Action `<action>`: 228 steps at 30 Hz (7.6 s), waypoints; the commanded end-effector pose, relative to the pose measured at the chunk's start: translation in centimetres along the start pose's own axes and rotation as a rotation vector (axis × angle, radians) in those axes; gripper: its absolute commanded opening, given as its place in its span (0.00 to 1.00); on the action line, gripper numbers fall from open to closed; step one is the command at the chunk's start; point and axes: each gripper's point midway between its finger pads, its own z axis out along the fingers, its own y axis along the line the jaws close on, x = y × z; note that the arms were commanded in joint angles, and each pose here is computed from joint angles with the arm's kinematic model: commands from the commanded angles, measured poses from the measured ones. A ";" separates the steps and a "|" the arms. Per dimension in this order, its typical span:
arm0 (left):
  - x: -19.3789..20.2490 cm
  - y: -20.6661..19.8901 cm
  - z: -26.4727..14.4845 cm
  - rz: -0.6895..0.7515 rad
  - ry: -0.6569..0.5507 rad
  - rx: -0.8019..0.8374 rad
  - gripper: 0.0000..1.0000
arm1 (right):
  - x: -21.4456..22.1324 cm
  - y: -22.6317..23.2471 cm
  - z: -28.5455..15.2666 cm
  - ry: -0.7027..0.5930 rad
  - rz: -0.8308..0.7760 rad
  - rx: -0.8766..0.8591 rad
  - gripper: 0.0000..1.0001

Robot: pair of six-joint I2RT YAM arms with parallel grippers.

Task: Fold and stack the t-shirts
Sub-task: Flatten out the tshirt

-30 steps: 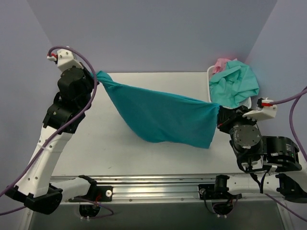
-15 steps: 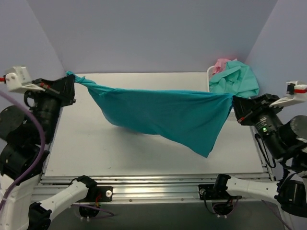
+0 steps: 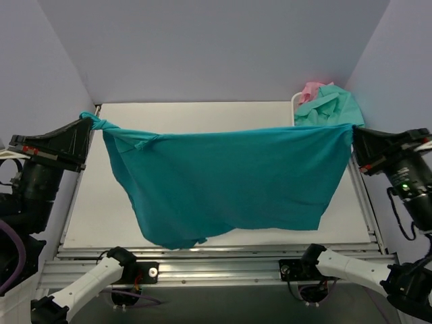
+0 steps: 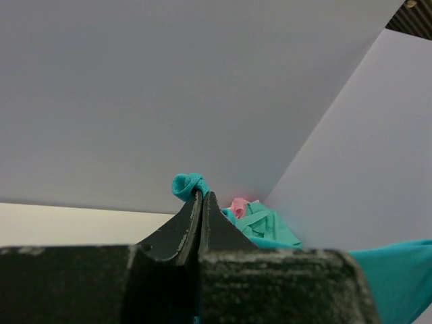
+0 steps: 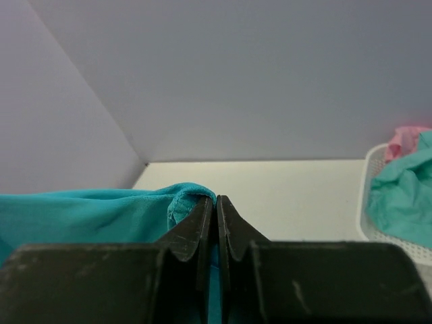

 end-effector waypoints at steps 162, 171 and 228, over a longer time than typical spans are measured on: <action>51.6 37.5 22.4 -0.106 0.657 -0.916 0.02 | 50.8 -27.4 26.7 0.524 0.106 0.675 0.00; 54.5 36.5 23.0 -0.117 0.696 -0.887 0.02 | 50.7 -27.2 25.7 0.530 0.092 0.693 0.00; 60.1 30.8 38.1 -0.418 0.297 -0.369 0.17 | 50.3 -29.0 26.2 0.519 0.049 0.725 0.00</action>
